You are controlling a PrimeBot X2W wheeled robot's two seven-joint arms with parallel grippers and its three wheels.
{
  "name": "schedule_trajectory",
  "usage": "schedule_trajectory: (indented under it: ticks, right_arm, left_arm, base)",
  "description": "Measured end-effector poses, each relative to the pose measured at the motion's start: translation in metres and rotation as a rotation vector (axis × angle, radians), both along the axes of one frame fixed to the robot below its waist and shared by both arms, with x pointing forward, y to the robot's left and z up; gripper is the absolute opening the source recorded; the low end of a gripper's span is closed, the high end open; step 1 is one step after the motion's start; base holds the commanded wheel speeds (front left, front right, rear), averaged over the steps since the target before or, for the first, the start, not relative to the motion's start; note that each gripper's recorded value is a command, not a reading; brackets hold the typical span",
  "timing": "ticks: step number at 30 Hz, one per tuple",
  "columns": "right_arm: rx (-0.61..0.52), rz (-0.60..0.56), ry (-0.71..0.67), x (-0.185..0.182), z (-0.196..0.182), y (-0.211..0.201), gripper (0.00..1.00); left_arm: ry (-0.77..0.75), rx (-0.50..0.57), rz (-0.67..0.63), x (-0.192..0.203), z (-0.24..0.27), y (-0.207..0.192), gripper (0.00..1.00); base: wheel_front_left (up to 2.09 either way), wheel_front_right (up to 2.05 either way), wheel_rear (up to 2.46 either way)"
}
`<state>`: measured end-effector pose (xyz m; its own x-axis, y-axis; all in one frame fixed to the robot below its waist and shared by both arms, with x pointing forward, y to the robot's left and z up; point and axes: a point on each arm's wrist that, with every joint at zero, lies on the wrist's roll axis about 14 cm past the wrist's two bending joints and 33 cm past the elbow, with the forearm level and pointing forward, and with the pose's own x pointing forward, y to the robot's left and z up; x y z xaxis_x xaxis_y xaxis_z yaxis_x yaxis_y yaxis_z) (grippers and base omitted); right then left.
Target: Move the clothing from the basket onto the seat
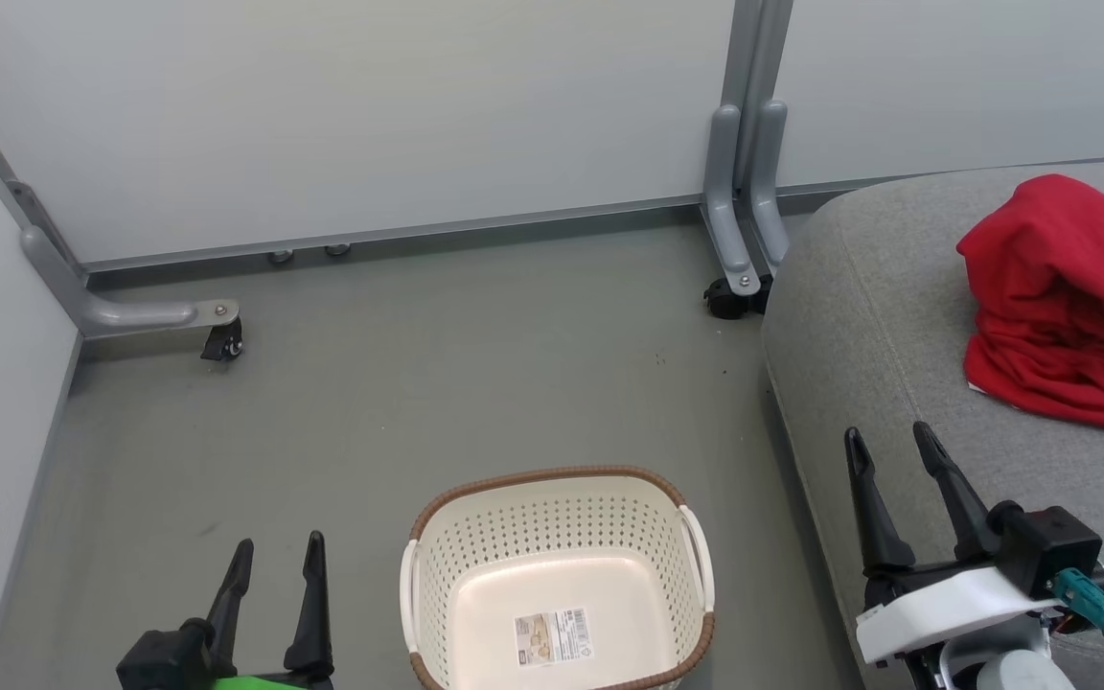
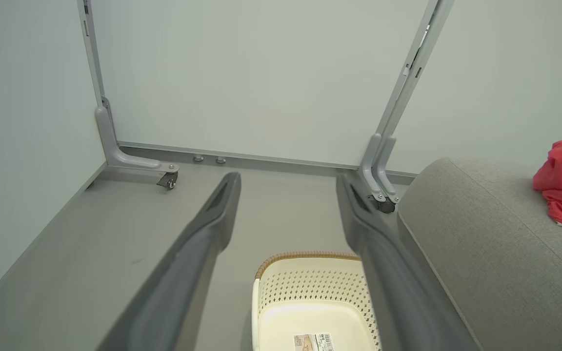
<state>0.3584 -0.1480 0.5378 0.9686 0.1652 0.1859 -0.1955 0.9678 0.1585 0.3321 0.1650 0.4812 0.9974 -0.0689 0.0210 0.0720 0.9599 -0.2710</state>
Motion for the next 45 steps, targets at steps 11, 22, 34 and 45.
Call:
schedule_trajectory:
  ticks: [11, 22, 34, 45]
  right_arm:
    - [0.123, -0.020, 0.119, -0.005, -0.029, -0.004, 0.00]
    - [0.308, -0.052, 0.176, -0.001, -0.035, -0.016, 0.00]
    - [0.485, -0.070, 0.212, 0.004, -0.036, -0.025, 0.00]
    - [0.629, -0.078, 0.236, 0.009, -0.037, -0.031, 0.00]
  left_arm:
    - [0.088, -0.111, 0.022, -0.005, -0.021, 0.002, 0.00]
    - [0.111, -0.287, 0.069, 0.000, -0.021, 0.011, 0.00]
    - [0.116, -0.452, 0.093, 0.010, -0.016, 0.017, 0.00]
    - [0.117, -0.593, 0.110, 0.017, -0.012, 0.023, 0.00]
  base:
    - [0.00, 0.00, 0.00]
    - [0.00, 0.00, 0.00]
    - [0.00, 0.00, 0.00]
    - [0.00, 0.00, 0.00]
